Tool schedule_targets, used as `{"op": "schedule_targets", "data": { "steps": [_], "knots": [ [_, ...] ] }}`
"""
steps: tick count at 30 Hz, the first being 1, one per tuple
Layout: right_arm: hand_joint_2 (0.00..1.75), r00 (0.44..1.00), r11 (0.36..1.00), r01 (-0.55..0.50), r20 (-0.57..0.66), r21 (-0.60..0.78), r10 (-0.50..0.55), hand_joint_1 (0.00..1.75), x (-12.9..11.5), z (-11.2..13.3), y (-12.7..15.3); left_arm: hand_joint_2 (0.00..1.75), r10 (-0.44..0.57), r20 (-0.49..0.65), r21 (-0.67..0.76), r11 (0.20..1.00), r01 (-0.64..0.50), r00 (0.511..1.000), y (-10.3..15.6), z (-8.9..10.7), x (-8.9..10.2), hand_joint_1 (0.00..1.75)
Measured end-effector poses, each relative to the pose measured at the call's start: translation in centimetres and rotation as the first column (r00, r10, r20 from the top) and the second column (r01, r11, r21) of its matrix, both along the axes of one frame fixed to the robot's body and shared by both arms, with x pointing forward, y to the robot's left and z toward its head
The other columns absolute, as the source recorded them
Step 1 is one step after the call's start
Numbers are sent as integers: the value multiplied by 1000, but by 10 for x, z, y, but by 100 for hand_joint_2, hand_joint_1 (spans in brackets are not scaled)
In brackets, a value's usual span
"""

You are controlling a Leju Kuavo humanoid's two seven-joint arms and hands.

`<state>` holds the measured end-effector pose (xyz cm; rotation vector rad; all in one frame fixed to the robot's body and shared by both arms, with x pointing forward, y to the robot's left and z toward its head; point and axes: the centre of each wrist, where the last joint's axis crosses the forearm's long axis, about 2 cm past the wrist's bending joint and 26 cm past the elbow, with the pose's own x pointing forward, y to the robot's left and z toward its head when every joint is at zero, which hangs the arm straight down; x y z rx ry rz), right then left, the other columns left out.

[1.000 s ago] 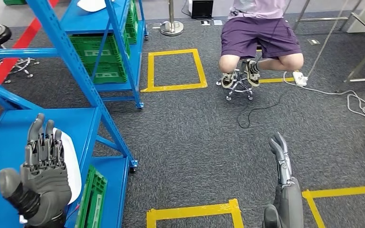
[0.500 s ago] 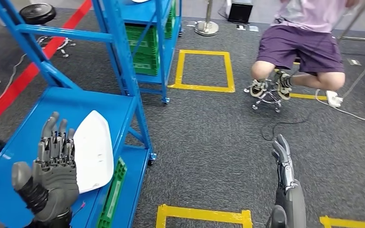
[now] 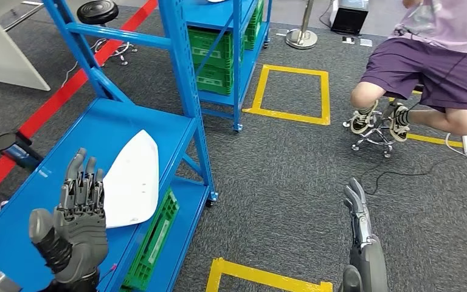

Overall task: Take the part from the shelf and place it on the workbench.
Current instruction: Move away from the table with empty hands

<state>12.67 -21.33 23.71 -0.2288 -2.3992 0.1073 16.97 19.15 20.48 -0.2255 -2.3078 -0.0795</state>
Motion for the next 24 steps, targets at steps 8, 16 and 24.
{"op": "schedule_targets", "data": {
  "steps": [8,16,24],
  "knots": [
    [0,1000,1000,2,-16,9,-1,0,1,-3,0,0,-6,-5,8,1000,6,1000,-2,-4,2,0],
    [0,999,1000,13,-41,-2,-13,0,1,-9,-2,0,5,-25,9,1000,-5,1000,-5,-9,3,0],
    [0,998,1000,27,-52,-9,-27,0,2,-15,-4,0,19,-47,13,1000,-18,999,-6,-15,3,0]
  ]
}}
